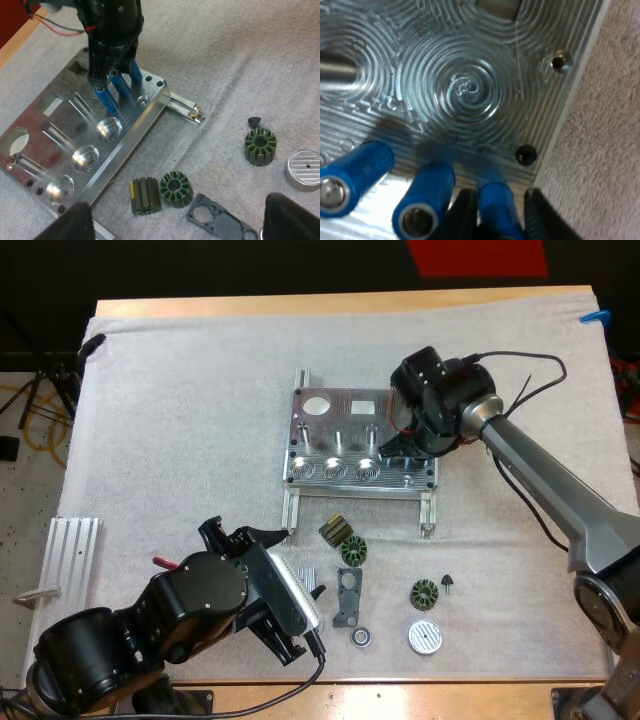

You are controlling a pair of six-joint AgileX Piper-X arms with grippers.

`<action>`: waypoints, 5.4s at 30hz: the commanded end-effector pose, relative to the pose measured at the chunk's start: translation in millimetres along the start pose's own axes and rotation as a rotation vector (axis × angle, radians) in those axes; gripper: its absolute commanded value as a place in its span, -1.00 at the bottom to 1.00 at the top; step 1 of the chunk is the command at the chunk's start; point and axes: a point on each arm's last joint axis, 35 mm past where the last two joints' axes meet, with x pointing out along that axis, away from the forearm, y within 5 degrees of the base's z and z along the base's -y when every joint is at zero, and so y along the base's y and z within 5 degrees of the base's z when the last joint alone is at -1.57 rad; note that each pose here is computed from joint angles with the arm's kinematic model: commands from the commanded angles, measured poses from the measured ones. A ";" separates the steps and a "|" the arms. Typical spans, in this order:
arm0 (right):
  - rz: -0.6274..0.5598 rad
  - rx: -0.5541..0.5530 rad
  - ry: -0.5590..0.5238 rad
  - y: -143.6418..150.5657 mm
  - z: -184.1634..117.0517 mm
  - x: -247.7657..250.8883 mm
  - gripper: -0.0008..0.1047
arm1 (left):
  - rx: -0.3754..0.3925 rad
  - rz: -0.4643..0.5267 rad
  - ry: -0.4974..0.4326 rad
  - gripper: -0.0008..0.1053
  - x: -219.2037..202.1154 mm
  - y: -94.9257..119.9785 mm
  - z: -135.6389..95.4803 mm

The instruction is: Load cells from left to right

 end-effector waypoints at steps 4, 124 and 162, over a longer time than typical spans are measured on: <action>-0.044 0.000 0.074 -4.1 -13.4 16.3 -0.99 | -0.010 0.021 -0.015 0.30 -3.4 0.9 1.8; -0.462 0.309 -1.042 12.6 -385.4 -208.0 0.16 | -0.432 0.577 -0.384 0.30 -36.5 34.8 -147.4; -0.353 0.298 -0.831 11.1 -374.4 -145.2 0.16 | -0.465 0.546 -0.329 0.30 -14.5 42.1 -160.5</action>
